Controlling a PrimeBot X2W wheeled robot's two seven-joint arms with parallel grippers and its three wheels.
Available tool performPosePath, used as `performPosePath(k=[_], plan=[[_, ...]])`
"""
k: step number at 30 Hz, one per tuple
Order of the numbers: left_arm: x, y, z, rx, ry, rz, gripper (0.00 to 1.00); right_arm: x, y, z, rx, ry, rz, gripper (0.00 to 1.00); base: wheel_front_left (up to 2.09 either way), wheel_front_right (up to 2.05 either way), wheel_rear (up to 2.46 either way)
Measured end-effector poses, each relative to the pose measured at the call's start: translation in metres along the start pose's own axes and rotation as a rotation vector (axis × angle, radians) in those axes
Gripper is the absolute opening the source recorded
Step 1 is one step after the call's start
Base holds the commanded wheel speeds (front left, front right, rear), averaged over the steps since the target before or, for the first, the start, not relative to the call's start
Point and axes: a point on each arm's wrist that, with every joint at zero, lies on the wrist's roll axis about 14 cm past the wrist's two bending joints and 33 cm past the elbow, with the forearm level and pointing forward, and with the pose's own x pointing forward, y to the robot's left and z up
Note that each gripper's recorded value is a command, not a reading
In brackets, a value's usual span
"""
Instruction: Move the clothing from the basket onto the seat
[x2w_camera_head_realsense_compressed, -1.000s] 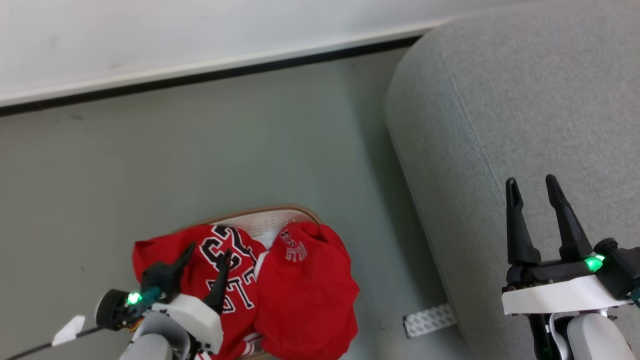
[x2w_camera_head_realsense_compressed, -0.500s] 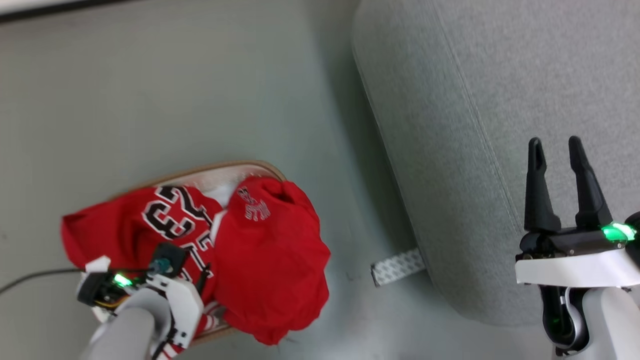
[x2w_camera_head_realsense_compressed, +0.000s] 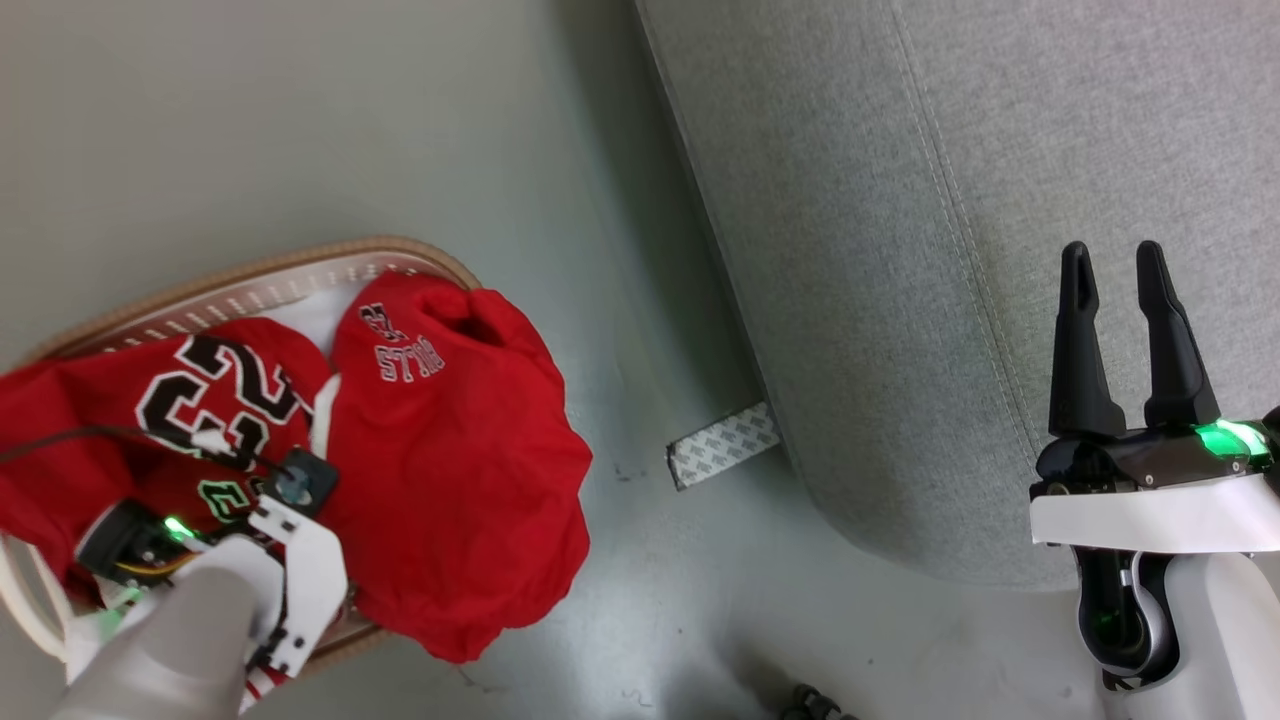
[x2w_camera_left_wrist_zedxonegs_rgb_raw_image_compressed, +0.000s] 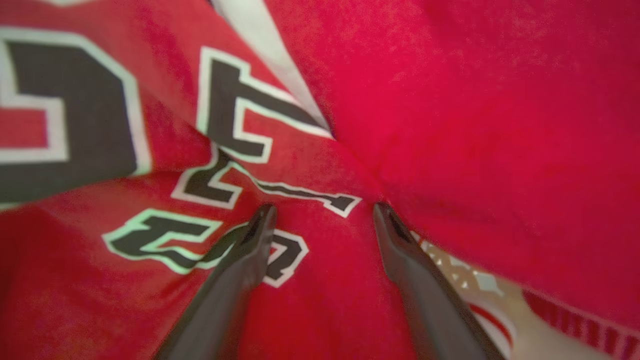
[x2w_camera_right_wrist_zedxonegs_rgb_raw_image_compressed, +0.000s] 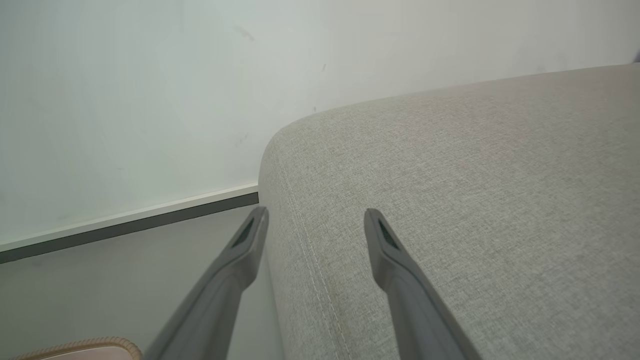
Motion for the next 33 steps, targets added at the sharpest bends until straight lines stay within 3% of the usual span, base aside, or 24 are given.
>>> performPosePath(k=[6, 7, 8, 9, 10, 11, 21, 33], plan=[[0.015, 0.003, -0.013, 0.003, 0.099, -0.018, 1.00, 0.003, -0.004, -0.009, -0.004, 0.024, -0.012, 1.00, 0.00, 0.00, 0.00], [0.016, 0.003, -0.013, -0.001, 0.099, -0.019, 0.92, 0.003, -0.004, -0.010, -0.003, 0.025, -0.013, 1.00, 0.00, 0.00, 0.00], [0.016, 0.003, -0.013, -0.005, 0.096, -0.020, 0.45, 0.003, -0.003, -0.010, -0.002, 0.025, -0.011, 1.00, 0.00, 0.00, 0.00], [0.015, 0.003, -0.012, -0.010, 0.091, -0.019, 0.45, 0.004, -0.003, -0.010, -0.002, 0.025, -0.011, 1.00, 0.00, 0.00, 0.00], [0.015, 0.004, -0.010, -0.021, 0.082, -0.019, 0.14, 0.004, -0.003, -0.009, -0.001, 0.024, -0.010, 1.00, 0.00, 0.00, 0.00], [0.014, 0.004, -0.009, -0.027, 0.075, -0.017, 0.00, 0.004, -0.003, -0.009, 0.001, 0.022, -0.009, 1.00, 0.00, 0.00, 0.00], [-0.018, -0.001, 0.016, -0.117, -0.060, 0.014, 0.00, 0.001, 0.003, 0.019, -0.003, -0.047, 0.014, 1.00, 0.00, 0.00, 0.00], [-0.106, -0.010, 0.083, -0.206, -0.386, 0.120, 0.00, -0.025, 0.026, 0.065, 0.027, -0.167, 0.092, 1.00, 0.00, 0.00, 0.00]])
